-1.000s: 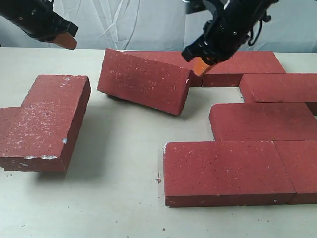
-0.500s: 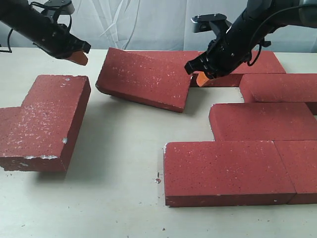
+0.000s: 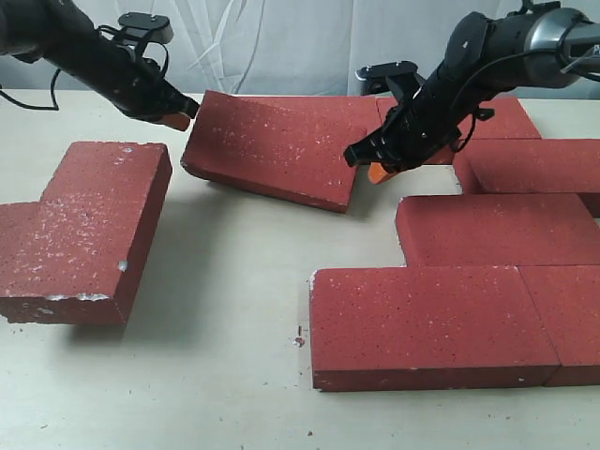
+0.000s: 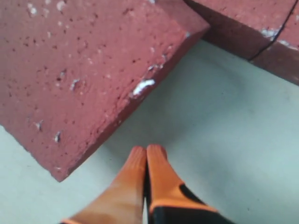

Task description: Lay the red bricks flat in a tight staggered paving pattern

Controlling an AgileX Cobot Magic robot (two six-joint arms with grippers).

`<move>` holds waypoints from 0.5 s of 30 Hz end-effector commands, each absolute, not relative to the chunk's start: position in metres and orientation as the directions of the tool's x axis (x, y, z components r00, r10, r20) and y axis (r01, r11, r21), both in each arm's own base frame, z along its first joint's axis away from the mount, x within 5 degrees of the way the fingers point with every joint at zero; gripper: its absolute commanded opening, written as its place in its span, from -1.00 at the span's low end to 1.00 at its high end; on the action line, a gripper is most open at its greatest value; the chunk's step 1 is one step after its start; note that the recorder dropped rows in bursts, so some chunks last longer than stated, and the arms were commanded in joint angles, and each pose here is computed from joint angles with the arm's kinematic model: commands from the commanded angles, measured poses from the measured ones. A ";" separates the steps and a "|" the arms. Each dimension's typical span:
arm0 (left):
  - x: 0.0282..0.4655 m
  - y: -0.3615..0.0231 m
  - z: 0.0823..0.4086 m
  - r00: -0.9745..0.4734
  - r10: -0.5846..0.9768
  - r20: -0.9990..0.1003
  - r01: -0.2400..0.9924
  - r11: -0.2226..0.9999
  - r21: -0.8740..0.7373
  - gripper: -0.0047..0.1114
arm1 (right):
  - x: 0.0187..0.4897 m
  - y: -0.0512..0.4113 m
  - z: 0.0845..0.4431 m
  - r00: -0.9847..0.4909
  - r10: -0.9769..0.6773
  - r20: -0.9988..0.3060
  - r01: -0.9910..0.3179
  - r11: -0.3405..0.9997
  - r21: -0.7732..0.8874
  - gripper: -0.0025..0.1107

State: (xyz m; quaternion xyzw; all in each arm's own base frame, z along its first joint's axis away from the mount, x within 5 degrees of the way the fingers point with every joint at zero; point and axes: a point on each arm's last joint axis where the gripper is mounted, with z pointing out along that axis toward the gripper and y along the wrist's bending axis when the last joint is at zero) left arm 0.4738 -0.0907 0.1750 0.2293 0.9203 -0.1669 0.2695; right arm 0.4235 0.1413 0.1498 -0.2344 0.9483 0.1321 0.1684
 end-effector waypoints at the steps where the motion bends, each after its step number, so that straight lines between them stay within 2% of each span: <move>1: 0.477 -0.092 0.172 -0.742 0.327 -0.584 0.507 0.845 -0.171 -0.92 | 0.425 0.144 0.143 -0.833 -0.393 -0.390 -0.493 0.847 0.200 -0.97; 15: 0.473 -0.107 0.164 -0.739 0.377 -0.558 0.547 0.820 -0.171 -0.92 | 0.429 0.149 0.146 -0.821 -0.351 -0.451 -0.492 0.836 0.244 -0.97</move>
